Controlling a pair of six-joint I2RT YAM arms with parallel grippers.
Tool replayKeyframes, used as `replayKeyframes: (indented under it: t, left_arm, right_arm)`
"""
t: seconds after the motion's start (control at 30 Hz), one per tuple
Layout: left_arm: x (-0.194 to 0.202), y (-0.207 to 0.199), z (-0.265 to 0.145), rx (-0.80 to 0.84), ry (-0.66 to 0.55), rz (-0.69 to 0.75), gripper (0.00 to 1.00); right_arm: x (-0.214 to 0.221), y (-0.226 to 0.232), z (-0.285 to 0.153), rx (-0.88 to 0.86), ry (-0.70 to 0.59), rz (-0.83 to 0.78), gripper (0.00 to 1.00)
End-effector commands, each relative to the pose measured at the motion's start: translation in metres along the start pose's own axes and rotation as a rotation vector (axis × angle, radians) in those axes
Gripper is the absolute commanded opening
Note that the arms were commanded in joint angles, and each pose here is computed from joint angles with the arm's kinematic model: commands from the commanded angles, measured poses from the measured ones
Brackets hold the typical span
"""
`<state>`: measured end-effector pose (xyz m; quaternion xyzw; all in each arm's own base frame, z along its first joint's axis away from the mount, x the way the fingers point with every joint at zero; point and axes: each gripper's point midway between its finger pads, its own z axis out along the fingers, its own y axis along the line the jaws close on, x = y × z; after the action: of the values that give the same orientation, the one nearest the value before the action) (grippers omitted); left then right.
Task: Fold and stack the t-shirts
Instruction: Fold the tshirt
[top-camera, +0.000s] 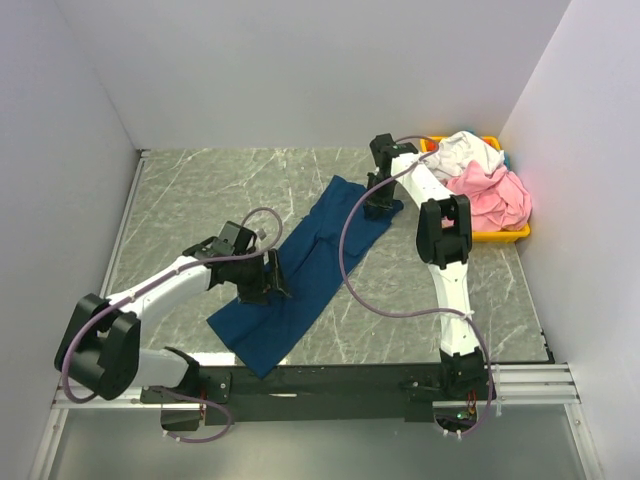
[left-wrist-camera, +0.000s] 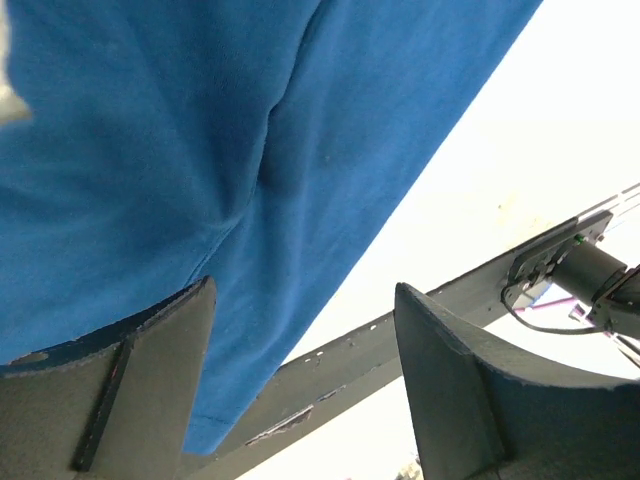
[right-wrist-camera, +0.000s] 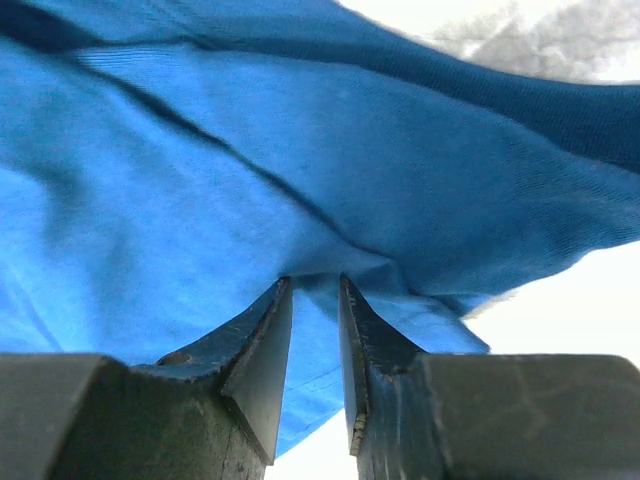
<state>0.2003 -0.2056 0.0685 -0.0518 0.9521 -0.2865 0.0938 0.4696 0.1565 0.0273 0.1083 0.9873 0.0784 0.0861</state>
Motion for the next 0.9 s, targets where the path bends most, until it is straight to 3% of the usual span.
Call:
replayKeyframes:
  t: [0.0, 0.23, 0.43, 0.57, 0.87]
  left_arm:
    - [-0.009, -0.002, -0.013, -0.035, -0.055, -0.008, 0.78]
    - [0.007, 0.028, -0.005, -0.137, -0.022, -0.036, 0.78]
    - [0.02, 0.041, 0.002, -0.155, -0.002, -0.056, 0.79]
    - [0.022, 0.042, 0.008, -0.139, 0.011, -0.063, 0.79]
    - [0.024, 0.05, 0.023, -0.156, 0.042, -0.068, 0.79]
  right_arm:
    - [-0.019, 0.025, -0.049, -0.094, -0.123, -0.034, 0.33]
    - [0.012, 0.027, -0.076, -0.094, -0.131, -0.089, 0.34]
    - [0.07, 0.032, -0.049, -0.069, 0.001, -0.137, 0.34]
    - [0.087, 0.037, -0.034, -0.064, 0.037, -0.14, 0.34]
    - [0.085, 0.025, -0.005, 0.041, 0.07, -0.097, 0.34]
